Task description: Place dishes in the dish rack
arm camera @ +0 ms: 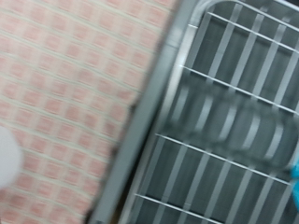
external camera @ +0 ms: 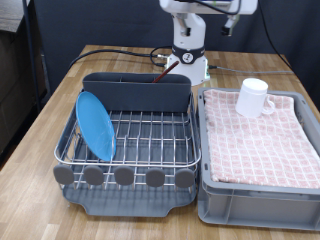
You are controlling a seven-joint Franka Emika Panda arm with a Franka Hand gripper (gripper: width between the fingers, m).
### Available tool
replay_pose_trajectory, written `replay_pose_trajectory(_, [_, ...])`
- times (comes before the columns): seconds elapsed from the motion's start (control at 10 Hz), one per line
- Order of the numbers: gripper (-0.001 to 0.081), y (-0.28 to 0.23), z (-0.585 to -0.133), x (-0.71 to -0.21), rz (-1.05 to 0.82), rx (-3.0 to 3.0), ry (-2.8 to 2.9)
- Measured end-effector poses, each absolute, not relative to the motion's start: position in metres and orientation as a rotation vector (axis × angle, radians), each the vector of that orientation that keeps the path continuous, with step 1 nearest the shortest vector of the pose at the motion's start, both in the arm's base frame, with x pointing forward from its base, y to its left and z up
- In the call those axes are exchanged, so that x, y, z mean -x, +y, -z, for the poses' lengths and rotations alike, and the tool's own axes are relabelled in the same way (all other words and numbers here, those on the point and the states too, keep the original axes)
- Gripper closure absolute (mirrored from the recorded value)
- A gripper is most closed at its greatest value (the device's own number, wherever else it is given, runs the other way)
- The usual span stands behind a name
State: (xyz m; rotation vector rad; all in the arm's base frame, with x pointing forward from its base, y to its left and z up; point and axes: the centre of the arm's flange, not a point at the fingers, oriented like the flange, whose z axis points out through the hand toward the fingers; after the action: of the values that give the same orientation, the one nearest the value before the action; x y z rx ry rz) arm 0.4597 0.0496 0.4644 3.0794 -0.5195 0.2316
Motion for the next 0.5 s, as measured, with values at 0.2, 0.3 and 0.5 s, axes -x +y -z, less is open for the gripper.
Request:
replay_pose_trajectory(0.2, [0.0004, 0.088, -0.466, -0.452, -0.202, -3.122, -0.502])
replay_pose_trajectory(0.3, [0.0004, 0.106, -0.466, -0.446, -0.187, -3.127, -0.507])
replay_pose_trajectory(0.5, [0.0004, 0.139, -0.469, -0.435, -0.187, -3.120, -0.518])
